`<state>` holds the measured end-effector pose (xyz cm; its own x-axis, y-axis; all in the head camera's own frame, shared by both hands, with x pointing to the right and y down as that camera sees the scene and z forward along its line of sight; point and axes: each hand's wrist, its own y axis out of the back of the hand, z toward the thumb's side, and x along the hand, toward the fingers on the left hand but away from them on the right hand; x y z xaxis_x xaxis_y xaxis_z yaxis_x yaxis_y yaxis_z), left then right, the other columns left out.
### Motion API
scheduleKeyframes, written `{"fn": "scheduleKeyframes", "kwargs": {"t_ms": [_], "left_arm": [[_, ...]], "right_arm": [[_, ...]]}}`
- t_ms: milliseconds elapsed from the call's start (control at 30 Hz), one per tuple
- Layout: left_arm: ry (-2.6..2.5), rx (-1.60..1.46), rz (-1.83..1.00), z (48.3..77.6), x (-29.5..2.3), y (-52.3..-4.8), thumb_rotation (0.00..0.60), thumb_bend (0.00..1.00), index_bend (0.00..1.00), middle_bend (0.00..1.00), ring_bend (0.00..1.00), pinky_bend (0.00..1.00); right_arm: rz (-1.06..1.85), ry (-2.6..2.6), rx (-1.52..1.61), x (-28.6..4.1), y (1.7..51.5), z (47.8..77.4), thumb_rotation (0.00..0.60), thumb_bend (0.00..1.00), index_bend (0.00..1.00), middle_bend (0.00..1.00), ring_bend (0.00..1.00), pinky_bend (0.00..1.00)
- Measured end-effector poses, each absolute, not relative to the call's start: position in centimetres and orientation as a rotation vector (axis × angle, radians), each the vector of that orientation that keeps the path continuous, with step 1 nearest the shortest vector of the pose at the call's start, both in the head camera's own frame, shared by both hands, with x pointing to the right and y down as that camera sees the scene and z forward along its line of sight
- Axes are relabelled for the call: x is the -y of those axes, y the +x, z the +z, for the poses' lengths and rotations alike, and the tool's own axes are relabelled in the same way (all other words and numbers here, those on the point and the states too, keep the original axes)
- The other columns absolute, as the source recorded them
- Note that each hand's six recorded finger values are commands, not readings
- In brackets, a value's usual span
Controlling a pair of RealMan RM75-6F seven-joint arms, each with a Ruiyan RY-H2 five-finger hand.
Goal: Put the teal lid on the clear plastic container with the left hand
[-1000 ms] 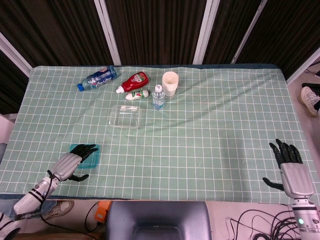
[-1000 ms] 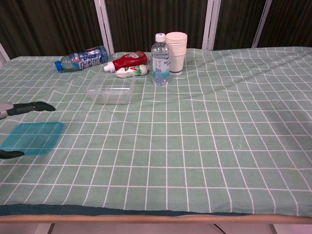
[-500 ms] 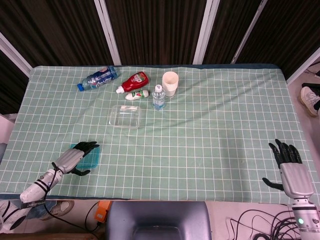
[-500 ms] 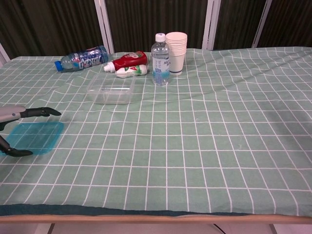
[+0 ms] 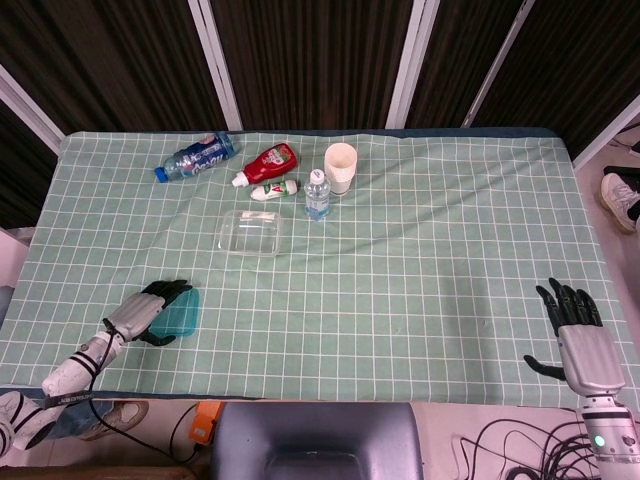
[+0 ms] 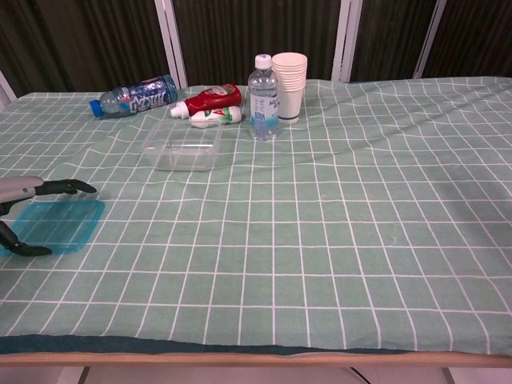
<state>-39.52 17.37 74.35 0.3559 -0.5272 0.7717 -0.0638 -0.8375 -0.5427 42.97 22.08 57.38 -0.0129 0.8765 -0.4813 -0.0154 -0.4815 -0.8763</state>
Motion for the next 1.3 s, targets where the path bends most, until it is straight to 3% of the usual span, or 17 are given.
{"fn": "scheduleKeyframes", "kwargs": {"t_ms": [767, 833, 900, 1133, 1300], "left_arm": [[-2.213, -0.479, -1.557, 75.5, -17.7, -40.5, 0.600, 0.23, 0.00, 0.00, 0.00, 0.00], [-2.214, -0.487, -1.552, 75.4, -17.7, -40.5, 0.600, 0.23, 0.00, 0.00, 0.02, 0.07], [-2.213, -0.494, -1.549, 75.4, -17.6, -40.6, 0.600, 0.24, 0.00, 0.02, 0.11, 0.21], [-2.188, -0.489, -1.557, 75.5, -17.6, -40.9, 0.600, 0.26, 0.00, 0.32, 0.46, 0.55], [-2.176, -0.483, -1.574, 75.6, -17.8, -41.1, 0.600, 0.27, 0.00, 0.39, 0.54, 0.62]], "right_arm": [[1.597, -1.544, 0.916, -22.0, 43.0, 57.6, 0.600, 0.12, 0.00, 0.00, 0.00, 0.00], [1.597, -1.543, 0.915, -22.0, 43.0, 57.7, 0.600, 0.12, 0.00, 0.00, 0.00, 0.00], [1.597, -1.543, 0.914, -22.0, 43.0, 57.7, 0.600, 0.12, 0.00, 0.00, 0.00, 0.00], [1.598, -1.543, 0.915, -22.0, 43.0, 57.7, 0.600, 0.12, 0.00, 0.00, 0.00, 0.00], [1.595, -1.543, 0.916, -22.0, 43.0, 57.6, 0.600, 0.12, 0.00, 0.00, 0.00, 0.00]]}}
